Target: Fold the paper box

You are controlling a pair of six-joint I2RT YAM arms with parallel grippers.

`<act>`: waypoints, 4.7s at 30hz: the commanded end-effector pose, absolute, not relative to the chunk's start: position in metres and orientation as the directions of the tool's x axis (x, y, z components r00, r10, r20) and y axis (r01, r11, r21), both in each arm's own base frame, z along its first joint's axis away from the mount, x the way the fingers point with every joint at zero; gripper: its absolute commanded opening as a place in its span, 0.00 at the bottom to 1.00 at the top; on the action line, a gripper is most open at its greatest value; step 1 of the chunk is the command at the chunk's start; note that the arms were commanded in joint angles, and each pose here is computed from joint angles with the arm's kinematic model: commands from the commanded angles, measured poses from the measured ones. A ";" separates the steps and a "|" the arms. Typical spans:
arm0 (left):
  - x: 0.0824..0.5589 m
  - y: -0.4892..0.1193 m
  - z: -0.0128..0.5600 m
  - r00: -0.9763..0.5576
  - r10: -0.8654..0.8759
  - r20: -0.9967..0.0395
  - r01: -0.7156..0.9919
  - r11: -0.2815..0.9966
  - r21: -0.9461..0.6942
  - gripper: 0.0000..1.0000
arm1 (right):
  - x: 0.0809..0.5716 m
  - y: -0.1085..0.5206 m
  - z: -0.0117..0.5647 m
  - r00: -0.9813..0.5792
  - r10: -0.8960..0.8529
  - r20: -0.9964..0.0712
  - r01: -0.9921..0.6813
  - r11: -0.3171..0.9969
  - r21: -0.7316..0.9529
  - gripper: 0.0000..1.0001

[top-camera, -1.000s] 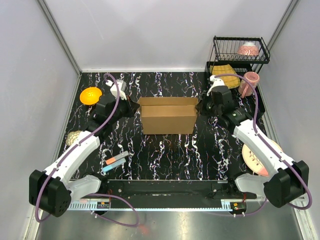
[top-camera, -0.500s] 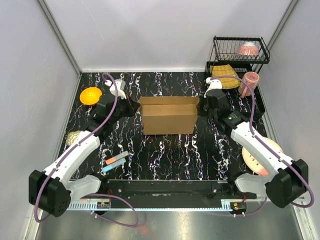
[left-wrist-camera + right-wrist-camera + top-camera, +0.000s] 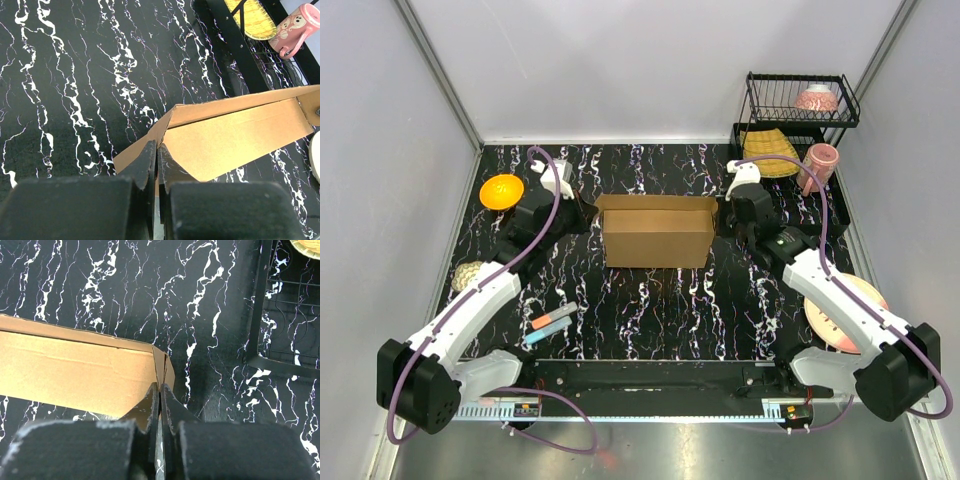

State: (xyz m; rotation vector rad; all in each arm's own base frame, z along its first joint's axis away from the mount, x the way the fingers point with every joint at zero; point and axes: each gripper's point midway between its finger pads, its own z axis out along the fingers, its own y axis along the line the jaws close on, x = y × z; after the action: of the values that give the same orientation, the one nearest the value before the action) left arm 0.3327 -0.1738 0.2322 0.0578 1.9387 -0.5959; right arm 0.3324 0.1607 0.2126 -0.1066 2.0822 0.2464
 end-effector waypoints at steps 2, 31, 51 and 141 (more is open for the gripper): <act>0.336 -0.168 0.244 -0.408 -0.250 -0.878 0.278 0.882 -0.380 0.00 | 0.318 0.144 0.178 -0.578 -0.035 -0.815 -0.142 0.988 0.058 0.00; 0.324 -0.187 0.271 -0.448 -0.565 -0.693 0.201 0.692 -0.694 0.00 | 0.306 0.160 0.161 -0.620 0.008 -0.785 -0.144 0.982 0.124 0.00; 0.320 -0.210 0.268 -0.523 -0.709 -0.473 0.131 0.482 -0.866 0.00 | 0.301 0.168 0.157 -0.630 -0.024 -0.776 -0.161 0.982 0.100 0.00; 0.314 -0.160 0.169 -0.395 -0.228 -0.890 0.110 0.950 -0.293 0.00 | 0.311 0.179 0.235 -0.451 0.083 -0.889 -0.196 0.962 0.189 0.45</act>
State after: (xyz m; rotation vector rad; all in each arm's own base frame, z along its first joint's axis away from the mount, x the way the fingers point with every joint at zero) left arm 0.3193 -0.1711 0.1987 -0.1129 1.8359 -0.4861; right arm 0.3030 0.1701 0.2038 -0.0600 2.1124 0.2696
